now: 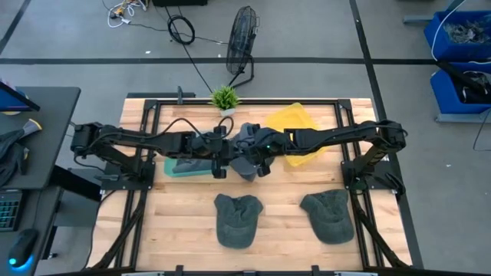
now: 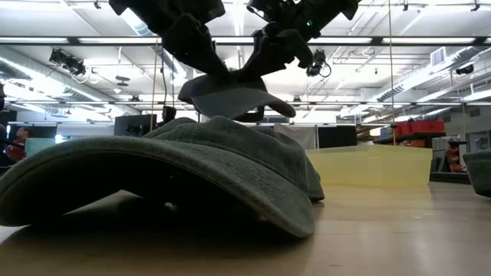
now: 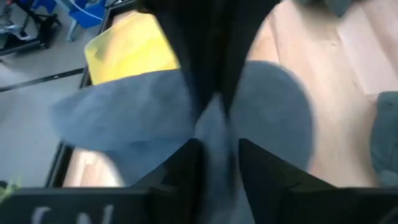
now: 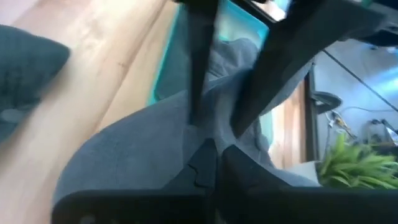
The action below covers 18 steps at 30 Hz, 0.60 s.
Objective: Pick & Place hat
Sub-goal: Put the gray cap into the green bin
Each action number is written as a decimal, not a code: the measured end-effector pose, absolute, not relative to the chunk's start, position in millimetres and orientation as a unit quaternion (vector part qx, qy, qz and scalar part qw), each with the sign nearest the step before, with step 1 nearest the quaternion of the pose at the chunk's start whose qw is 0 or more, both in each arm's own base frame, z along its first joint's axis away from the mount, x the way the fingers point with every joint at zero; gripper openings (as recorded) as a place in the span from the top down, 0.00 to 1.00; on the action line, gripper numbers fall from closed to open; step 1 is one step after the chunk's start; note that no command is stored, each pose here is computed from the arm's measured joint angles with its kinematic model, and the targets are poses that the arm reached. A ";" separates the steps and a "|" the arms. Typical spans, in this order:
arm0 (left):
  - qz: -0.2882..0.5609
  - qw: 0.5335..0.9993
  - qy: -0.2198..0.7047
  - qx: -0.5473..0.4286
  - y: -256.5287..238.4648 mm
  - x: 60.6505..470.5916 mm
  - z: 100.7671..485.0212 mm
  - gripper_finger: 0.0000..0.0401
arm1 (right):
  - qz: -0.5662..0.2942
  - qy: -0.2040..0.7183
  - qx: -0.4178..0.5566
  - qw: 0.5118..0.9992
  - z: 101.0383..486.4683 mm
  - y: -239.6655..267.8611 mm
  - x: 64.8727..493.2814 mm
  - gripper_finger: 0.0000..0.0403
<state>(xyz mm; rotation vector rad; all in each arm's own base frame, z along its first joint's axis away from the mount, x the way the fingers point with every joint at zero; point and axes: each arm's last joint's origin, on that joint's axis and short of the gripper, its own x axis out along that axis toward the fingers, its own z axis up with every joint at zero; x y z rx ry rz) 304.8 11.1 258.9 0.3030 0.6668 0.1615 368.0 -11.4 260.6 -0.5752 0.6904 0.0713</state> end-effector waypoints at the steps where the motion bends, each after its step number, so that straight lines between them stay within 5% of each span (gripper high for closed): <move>1: 0.084 0.930 0.326 0.152 11.4 304.8 259.1 0.74 | 0.046 0.334 -0.275 0.900 260.0 -10.8 367.6 0.98; 11: 0.094 0.926 0.334 0.150 13.8 303.5 258.1 0.97 | 0.030 0.328 -0.283 0.901 261.7 -11.8 368.8 0.98; 18: 0.125 0.927 0.348 0.066 14.1 300.7 253.1 0.99 | 0.003 0.355 -0.276 0.893 259.2 -13.0 365.6 0.86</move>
